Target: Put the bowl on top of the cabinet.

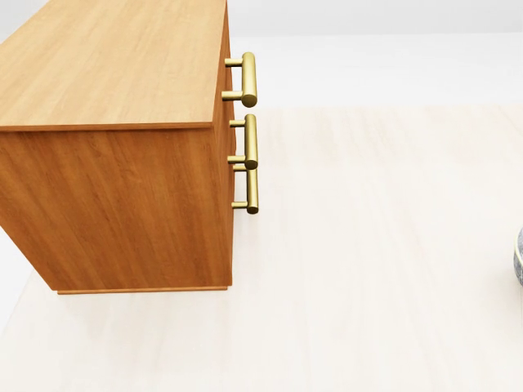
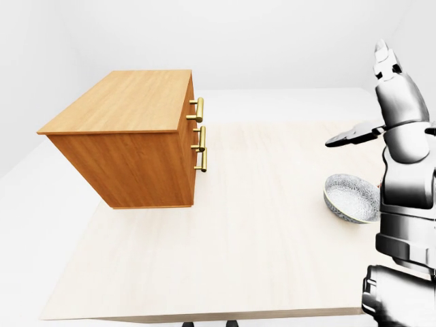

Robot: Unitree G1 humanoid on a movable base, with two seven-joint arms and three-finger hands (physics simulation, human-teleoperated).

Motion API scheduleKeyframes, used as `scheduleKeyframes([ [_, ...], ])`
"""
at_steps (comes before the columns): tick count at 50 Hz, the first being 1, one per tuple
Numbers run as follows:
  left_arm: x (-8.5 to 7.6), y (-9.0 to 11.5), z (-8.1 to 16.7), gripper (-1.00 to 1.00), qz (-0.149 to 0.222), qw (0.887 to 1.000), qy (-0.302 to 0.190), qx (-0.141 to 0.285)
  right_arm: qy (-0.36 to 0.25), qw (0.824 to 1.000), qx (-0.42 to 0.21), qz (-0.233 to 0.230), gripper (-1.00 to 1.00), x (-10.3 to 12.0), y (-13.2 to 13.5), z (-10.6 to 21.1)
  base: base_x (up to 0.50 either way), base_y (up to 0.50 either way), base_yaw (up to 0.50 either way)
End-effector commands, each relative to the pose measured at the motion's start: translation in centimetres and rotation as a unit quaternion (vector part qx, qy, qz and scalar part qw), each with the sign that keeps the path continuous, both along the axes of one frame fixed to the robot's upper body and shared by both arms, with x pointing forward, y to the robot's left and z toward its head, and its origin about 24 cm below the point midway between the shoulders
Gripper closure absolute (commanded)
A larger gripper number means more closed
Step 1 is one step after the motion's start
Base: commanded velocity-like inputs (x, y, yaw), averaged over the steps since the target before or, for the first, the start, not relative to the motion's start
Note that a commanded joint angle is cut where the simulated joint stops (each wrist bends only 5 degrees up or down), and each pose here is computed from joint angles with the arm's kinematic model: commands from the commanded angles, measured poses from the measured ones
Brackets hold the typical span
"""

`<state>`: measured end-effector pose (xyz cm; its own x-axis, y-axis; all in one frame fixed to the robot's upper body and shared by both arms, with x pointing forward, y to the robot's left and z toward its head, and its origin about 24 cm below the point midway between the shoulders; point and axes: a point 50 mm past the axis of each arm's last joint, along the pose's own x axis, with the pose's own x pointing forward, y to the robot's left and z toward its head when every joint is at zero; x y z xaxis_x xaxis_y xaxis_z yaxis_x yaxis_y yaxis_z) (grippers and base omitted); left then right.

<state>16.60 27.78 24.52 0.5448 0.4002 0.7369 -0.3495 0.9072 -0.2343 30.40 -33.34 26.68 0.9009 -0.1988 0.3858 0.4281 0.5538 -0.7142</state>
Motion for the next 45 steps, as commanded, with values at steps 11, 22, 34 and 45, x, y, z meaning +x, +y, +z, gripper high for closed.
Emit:
scheduleKeyframes([
  [11,0.1,0.1,-0.1,-1.00,-0.001,1.000,0.004,-0.002,0.469,0.828,-0.169,-0.255,-1.00,1.3,-9.1,-5.5,0.00,0.00,0.00],
  [22,0.0,0.2,0.0,-1.00,0.000,1.000,0.000,-0.002,0.513,0.810,-0.151,-0.238,-1.00,1.0,-9.1,-6.5,0.00,0.00,0.00],
  [34,0.1,0.2,-0.1,-1.00,0.000,1.000,0.002,-0.003,0.525,0.811,-0.132,-0.224,-1.00,0.8,-9.0,-8.1,0.00,0.00,0.00],
  [45,0.2,0.2,-0.2,-1.00,0.000,1.000,0.006,-0.002,0.523,0.813,-0.128,-0.219,-1.00,0.9,-8.8,-9.2,0.00,0.00,0.00],
])
